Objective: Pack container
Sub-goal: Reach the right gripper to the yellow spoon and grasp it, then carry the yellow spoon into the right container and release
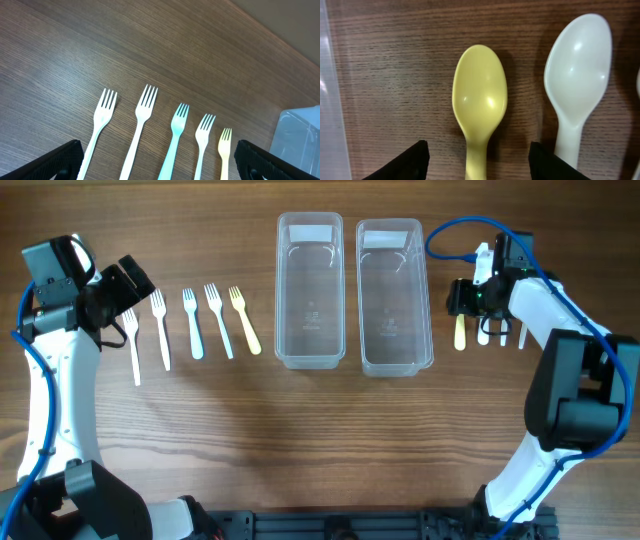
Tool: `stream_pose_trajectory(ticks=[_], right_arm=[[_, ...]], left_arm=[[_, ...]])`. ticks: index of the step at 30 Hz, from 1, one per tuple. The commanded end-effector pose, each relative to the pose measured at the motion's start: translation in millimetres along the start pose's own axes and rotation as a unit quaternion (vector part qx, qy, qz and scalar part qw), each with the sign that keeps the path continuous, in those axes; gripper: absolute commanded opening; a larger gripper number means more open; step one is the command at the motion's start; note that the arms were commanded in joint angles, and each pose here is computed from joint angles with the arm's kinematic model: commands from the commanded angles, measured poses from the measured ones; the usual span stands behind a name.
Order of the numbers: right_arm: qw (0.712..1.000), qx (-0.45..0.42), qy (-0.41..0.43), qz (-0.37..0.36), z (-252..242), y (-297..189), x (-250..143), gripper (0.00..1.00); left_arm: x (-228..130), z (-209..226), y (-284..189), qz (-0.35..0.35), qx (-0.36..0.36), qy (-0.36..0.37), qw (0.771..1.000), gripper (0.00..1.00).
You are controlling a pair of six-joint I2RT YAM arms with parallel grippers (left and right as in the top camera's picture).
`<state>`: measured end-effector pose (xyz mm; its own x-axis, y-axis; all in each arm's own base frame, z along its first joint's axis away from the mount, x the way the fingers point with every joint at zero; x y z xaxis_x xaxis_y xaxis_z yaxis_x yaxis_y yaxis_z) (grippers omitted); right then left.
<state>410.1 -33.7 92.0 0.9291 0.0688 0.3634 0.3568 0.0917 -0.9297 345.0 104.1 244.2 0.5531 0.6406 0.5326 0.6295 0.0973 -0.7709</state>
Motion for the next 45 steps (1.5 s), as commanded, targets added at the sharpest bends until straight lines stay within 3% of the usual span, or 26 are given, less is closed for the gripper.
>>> stream_pose_trajectory(ticks=[1,6,10,19,22,25,30,34,36,40,45], right_arm=[[1.0,0.006,-0.005,0.003,1,9,3,0.6],[1.0,0.008,-0.001,0.018,1,19,-2,0.51],[1.0,0.009,0.009,0.025,2,19,-4,0.31],[0.996,-0.051,-0.005,0.076,4,15,-17,0.11],[0.996,-0.064,-0.01,0.063,6,2,-11,0.05],[0.997,-0.069,-0.011,0.025,7,-22,4,0.04],[0.991,-0.069,-0.003,-0.115,15,-113,43,0.04],[0.976,0.01,-0.008,-0.22,45,-184,54,0.04],[0.97,0.041,-0.005,-0.238,64,-201,53,0.04],[0.971,0.084,-0.001,-0.222,106,-193,52,0.04],[0.985,0.091,-0.017,-0.144,150,-133,48,0.04]], left_arm=[[6,-3,-3,-0.005,-0.011,0.008,1.0,1.0],[6,-3,-3,-0.005,-0.011,0.008,1.0,1.0],[6,-3,-3,-0.005,-0.011,0.008,1.0,1.0],[6,-3,-3,-0.005,-0.011,0.008,1.0,1.0],[6,-3,-3,-0.005,-0.011,0.008,1.0,1.0],[6,-3,-3,-0.005,-0.011,0.008,1.0,1.0],[6,-3,-3,-0.005,-0.011,0.008,1.0,1.0],[6,-3,-3,-0.005,-0.011,0.008,1.0,1.0],[6,-3,-3,-0.005,-0.011,0.008,1.0,1.0],[6,-3,-3,-0.005,-0.011,0.008,1.0,1.0],[6,-3,-3,-0.005,-0.011,0.008,1.0,1.0]])
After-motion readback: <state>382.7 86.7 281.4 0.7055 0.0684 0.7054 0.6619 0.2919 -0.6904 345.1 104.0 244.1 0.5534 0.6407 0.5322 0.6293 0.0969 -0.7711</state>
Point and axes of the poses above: each gripper's point midway between its finger pads, its own y axis out along the fingers, its own z axis along the line the jaws close on, x = y × z, the point moved 9 cm from there along -y, back along the fingers, and after that the axes turned 9 degrees about -y, right-handed, at the moved point
